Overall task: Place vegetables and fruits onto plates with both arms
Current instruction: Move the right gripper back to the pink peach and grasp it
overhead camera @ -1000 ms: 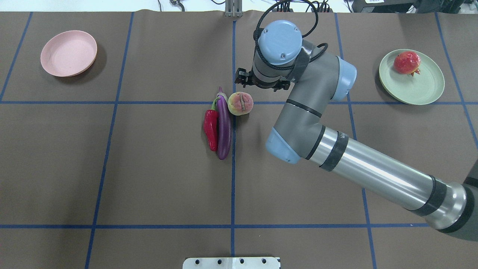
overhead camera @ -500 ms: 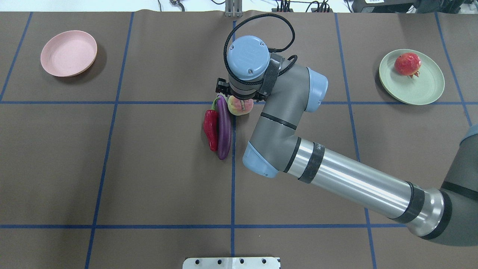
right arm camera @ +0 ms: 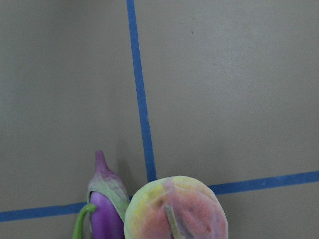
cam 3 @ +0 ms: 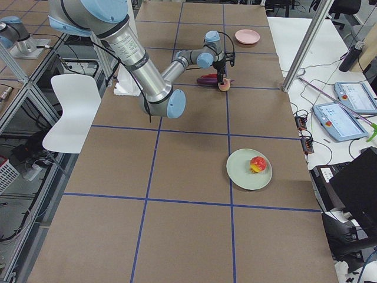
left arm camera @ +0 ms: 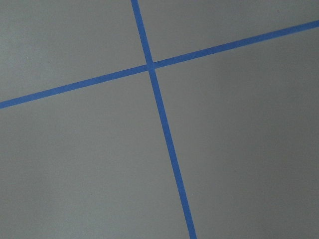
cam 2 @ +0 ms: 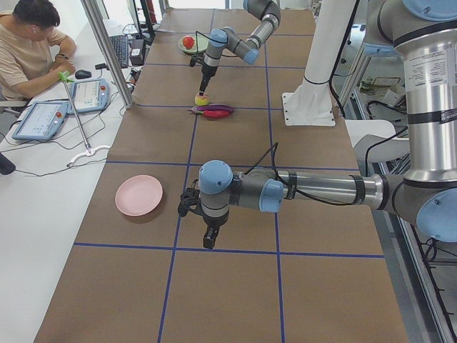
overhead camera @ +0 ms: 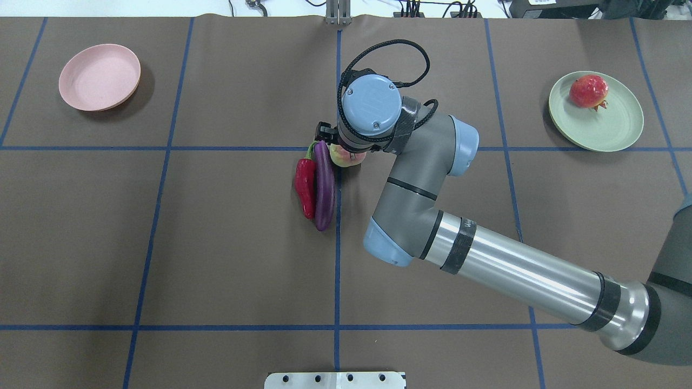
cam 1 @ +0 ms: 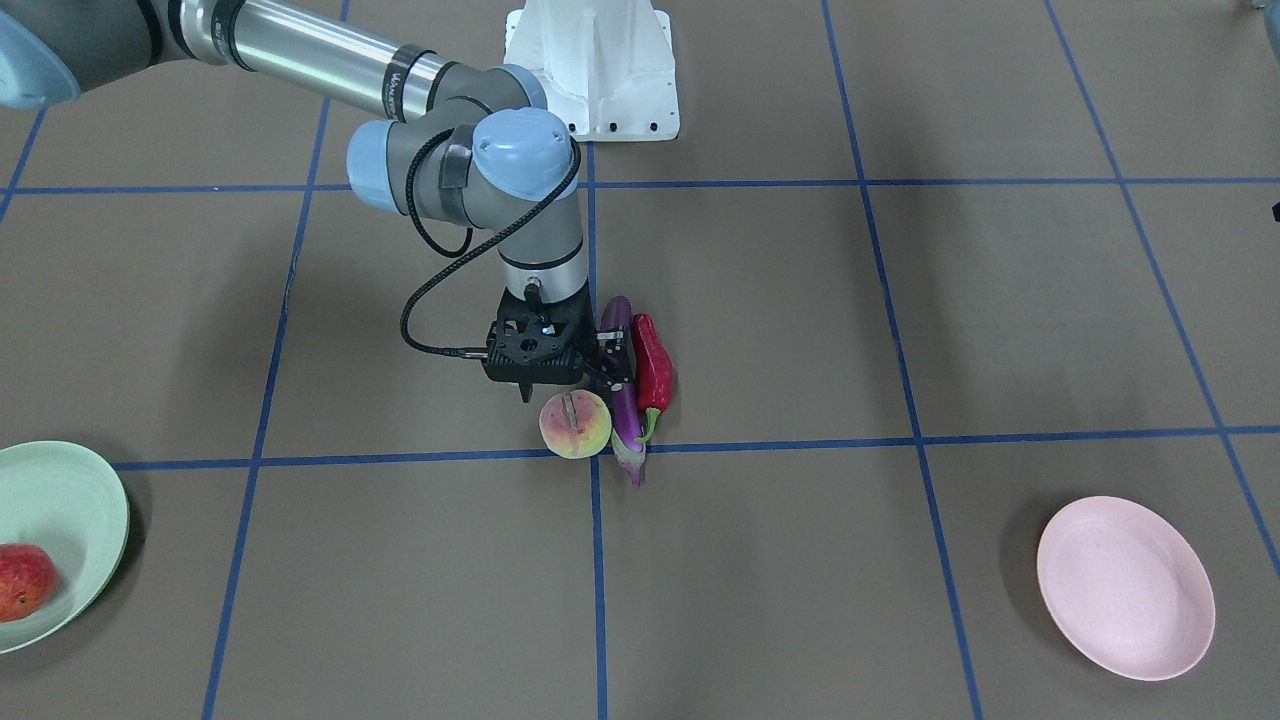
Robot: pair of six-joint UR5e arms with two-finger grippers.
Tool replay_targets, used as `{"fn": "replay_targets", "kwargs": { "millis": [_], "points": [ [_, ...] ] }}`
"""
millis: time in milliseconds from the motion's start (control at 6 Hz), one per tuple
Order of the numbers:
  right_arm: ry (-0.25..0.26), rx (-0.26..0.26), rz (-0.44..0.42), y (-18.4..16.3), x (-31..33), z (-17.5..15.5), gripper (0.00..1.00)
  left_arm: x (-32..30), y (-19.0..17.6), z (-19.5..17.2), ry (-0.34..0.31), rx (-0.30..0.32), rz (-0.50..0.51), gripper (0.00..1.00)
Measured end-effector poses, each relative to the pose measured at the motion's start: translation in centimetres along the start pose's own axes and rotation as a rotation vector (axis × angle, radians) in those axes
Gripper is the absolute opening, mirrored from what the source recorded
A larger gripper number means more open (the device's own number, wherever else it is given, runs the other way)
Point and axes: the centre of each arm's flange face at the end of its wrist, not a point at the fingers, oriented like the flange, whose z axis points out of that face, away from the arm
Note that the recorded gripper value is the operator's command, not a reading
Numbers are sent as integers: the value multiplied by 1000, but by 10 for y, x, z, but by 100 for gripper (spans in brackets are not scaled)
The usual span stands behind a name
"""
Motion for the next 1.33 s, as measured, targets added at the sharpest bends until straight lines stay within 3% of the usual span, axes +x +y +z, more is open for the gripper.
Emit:
{"fn": "replay_targets", "kwargs": {
  "millis": [1000, 1333],
  "points": [
    [-16, 38, -13, 9, 4, 34, 99, 0, -1, 0, 0, 1, 1, 100],
    [-7, 37, -13, 9, 5, 40, 93, 1, -2, -1, 0, 3, 2, 100]
  ]
}}
